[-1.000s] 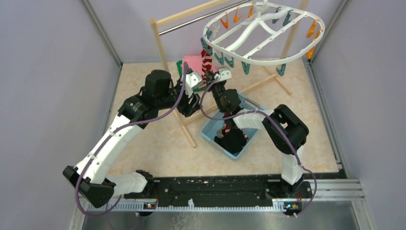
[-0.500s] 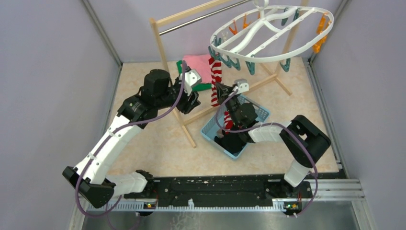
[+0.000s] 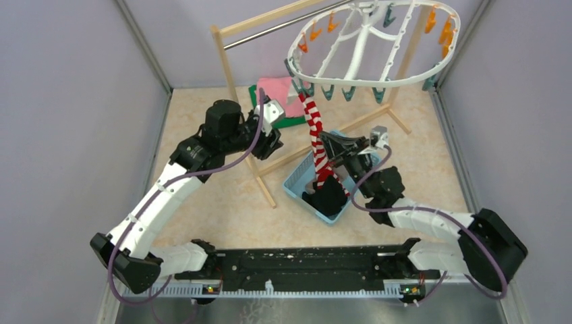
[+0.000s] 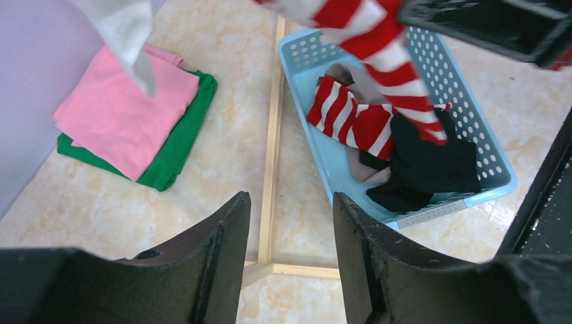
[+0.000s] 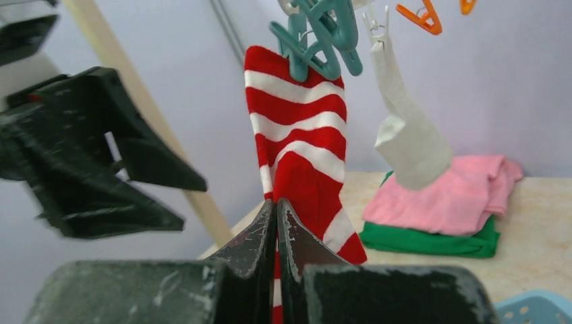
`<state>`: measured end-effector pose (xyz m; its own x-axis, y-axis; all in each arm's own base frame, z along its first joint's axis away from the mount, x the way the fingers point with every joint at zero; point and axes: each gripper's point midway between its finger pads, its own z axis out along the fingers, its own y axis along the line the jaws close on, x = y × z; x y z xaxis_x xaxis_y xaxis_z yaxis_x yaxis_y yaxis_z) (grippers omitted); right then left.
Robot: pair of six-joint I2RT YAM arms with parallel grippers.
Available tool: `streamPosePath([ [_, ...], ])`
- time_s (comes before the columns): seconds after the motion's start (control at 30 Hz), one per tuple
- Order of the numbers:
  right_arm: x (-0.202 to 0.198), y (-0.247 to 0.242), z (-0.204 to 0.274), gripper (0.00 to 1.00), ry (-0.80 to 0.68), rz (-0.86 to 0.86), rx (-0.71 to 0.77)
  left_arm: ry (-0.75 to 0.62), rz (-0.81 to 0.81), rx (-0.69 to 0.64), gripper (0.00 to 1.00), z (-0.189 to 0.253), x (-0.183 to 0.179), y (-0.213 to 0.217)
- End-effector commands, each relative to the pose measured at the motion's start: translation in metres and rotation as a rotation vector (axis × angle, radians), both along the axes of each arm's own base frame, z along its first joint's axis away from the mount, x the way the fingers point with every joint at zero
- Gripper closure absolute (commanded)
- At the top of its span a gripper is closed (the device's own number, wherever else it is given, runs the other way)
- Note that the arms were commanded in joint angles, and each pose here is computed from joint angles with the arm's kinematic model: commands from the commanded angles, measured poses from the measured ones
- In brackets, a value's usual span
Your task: Remove the socks clipped to the hanger
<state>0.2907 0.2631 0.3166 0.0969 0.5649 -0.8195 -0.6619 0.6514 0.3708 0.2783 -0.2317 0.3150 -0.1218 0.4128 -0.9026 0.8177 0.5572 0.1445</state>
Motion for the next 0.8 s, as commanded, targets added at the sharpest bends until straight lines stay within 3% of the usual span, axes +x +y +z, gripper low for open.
streamPosePath([
  [0.0, -0.035, -0.009, -0.006, 1.0, 0.081, 0.128, 0.071, -0.076, 0.038, -0.032, 0.46, 0.017, 0.02, 0.002],
  [0.17, -0.047, -0.029, -0.026, 1.0, 0.152, 0.091, 0.032, -0.074, 0.045, -0.059, 0.46, 0.024, 0.02, 0.001],
  [0.33, -0.056, -0.044, -0.031, 1.0, 0.169, 0.064, 0.013, -0.039, -0.15, -0.183, 0.23, 0.045, -0.021, -0.02],
  [0.43, -0.059, -0.039, -0.026, 1.0, 0.17, 0.105, 0.01, 0.018, -0.23, -0.201, 0.14, 0.036, -0.036, -0.029],
  [0.77, -0.082, -0.016, 0.026, 1.0, 0.148, 0.358, 0.162, 0.147, -0.362, -0.166, 0.12, -0.006, -0.042, -0.05],
])
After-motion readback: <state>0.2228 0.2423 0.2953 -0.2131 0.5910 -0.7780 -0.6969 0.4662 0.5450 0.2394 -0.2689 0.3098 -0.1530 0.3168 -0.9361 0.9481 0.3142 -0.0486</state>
